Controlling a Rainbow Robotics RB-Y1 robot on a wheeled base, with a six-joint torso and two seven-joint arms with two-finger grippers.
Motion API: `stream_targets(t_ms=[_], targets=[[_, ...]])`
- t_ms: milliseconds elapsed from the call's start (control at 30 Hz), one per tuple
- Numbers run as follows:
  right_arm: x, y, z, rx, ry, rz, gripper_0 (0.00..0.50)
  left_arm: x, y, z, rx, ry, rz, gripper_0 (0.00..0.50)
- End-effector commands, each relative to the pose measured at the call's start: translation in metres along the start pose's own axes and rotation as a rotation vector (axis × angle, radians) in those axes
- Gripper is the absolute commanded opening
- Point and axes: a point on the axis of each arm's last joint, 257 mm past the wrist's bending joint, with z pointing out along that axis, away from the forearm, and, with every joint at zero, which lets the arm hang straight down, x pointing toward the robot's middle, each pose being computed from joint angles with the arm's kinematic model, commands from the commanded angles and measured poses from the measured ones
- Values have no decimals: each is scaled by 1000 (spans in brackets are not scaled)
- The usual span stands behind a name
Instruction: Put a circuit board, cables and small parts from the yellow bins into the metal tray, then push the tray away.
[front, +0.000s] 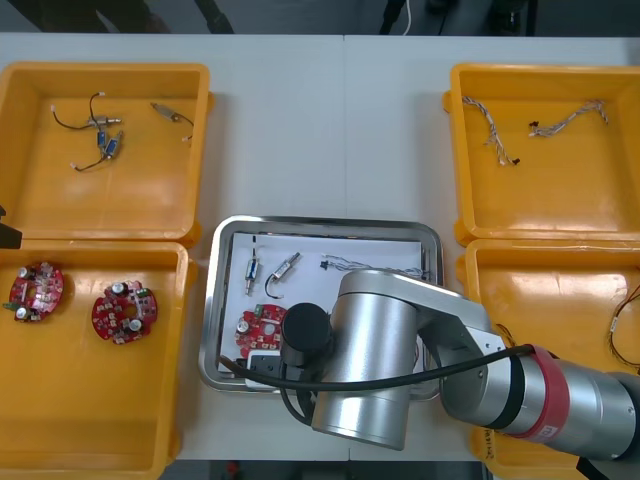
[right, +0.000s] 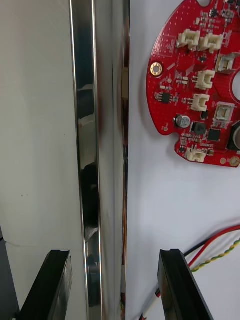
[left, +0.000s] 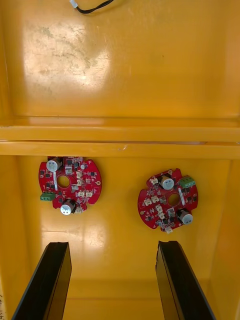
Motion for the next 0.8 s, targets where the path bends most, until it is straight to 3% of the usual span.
stream_targets(t_ms=[33, 367, 800], targets=[[-17, 18, -1, -25, -39, -32, 500, 6, -4, -2, 6, 0, 97, 500], [-7, 26, 9, -13, -12, -29, 500, 6, -4, -2, 6, 0, 97, 500], [-9, 27, 16, 23, -24, -25, 500, 6, -4, -2, 6, 0, 97, 500]])
